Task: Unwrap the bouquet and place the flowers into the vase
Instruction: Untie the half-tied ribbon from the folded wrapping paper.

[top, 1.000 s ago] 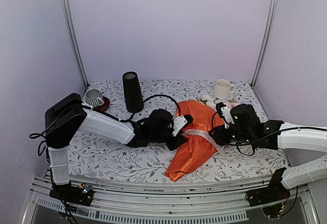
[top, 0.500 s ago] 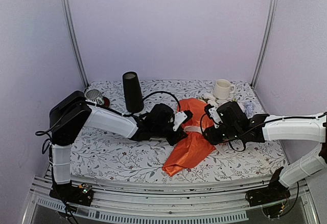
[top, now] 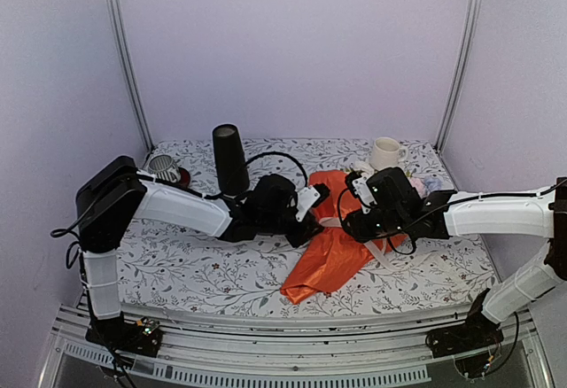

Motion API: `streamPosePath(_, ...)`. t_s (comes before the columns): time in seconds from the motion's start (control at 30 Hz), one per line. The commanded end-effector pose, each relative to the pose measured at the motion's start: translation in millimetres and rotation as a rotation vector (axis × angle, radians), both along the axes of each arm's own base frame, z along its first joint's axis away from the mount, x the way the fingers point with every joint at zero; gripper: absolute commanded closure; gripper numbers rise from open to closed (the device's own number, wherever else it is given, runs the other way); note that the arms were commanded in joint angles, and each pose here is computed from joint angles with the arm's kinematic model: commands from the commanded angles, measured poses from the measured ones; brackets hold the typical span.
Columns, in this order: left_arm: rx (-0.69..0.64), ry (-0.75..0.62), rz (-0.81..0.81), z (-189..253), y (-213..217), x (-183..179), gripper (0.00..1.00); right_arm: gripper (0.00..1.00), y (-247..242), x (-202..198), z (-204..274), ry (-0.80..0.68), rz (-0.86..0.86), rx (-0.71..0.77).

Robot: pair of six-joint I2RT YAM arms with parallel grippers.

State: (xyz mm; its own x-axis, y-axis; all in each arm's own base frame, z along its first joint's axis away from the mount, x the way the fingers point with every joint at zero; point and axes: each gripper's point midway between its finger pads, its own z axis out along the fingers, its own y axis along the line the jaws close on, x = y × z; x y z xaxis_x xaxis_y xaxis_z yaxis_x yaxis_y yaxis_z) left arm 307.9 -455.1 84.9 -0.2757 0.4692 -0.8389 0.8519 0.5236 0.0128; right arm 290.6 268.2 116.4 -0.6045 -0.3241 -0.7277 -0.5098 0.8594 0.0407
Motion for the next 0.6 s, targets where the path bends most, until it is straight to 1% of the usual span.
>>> streamPosePath(0.0, -0.051, -0.022, 0.059, 26.9, 13.3, 8.7, 0.59, 0.55, 3.3, 3.3, 11.1, -0.036, 0.006, 0.026)
streamPosePath(0.17, -0.07, -0.001, 0.112, 37.3, 16.3, 29.3, 0.58, 0.55, -2.4, 9.8, 14.0, -0.045, -0.003, 0.041)
streamPosePath(0.27, -0.04, 0.057, 0.115, 18.8, 12.1, 40.0, 0.6, 0.56, -2.4, 14.1, 13.7, -0.015, 0.011, 0.078)
streamPosePath(0.4, -0.063, 0.079, 0.064, 16.9, 0.0, 36.8, 0.61, 0.56, 3.8, 14.2, 14.5, 0.029, 0.054, 0.134)
streamPosePath(0.57, -0.057, 0.092, -0.003, 13.7, -10.6, 32.2, 0.64, 0.57, 9.4, 13.4, 8.2, 0.075, 0.088, 0.152)
